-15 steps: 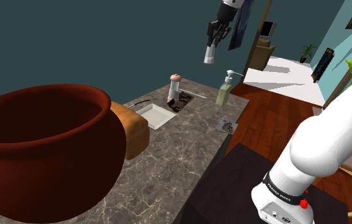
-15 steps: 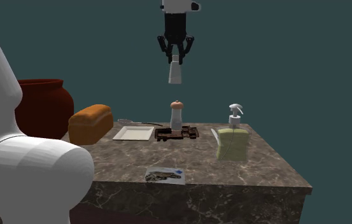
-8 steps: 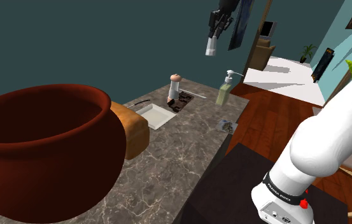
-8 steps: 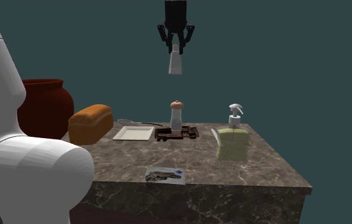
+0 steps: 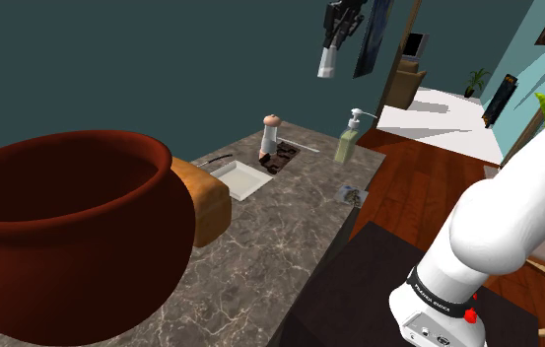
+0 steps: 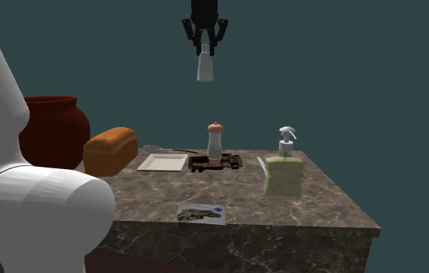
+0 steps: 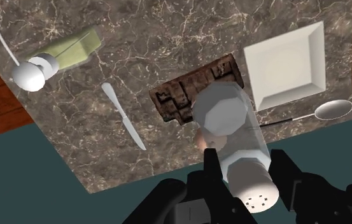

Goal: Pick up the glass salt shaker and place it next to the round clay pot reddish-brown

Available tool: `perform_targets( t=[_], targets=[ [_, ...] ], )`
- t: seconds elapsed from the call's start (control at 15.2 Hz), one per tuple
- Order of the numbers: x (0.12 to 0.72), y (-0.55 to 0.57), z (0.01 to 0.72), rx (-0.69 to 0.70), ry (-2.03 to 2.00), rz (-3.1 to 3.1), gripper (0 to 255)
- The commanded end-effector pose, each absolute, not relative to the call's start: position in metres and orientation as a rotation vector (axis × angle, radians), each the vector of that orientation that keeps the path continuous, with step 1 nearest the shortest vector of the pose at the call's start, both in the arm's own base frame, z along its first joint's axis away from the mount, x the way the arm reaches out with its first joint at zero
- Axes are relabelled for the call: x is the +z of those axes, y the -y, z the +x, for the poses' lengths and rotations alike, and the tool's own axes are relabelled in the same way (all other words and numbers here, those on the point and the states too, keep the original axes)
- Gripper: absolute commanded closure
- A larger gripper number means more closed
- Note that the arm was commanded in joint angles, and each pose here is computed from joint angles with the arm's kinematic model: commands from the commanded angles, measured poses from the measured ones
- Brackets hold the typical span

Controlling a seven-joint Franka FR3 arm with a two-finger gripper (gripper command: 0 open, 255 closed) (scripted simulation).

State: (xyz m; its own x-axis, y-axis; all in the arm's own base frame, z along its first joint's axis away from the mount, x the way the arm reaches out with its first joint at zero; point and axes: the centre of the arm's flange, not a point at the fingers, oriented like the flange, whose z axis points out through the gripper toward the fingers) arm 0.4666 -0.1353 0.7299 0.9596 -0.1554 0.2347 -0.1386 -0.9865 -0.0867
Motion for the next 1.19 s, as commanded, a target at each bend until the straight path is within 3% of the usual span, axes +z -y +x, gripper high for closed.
perform_targets(
  t=[0.0, 1.12],
  targets=[
    [0.730, 0.111, 0.459, -0.373, -0.230, -3.041, 255],
    [0.730, -0.099, 0.380, -0.373, -0.230, -3.041, 255]
  ],
)
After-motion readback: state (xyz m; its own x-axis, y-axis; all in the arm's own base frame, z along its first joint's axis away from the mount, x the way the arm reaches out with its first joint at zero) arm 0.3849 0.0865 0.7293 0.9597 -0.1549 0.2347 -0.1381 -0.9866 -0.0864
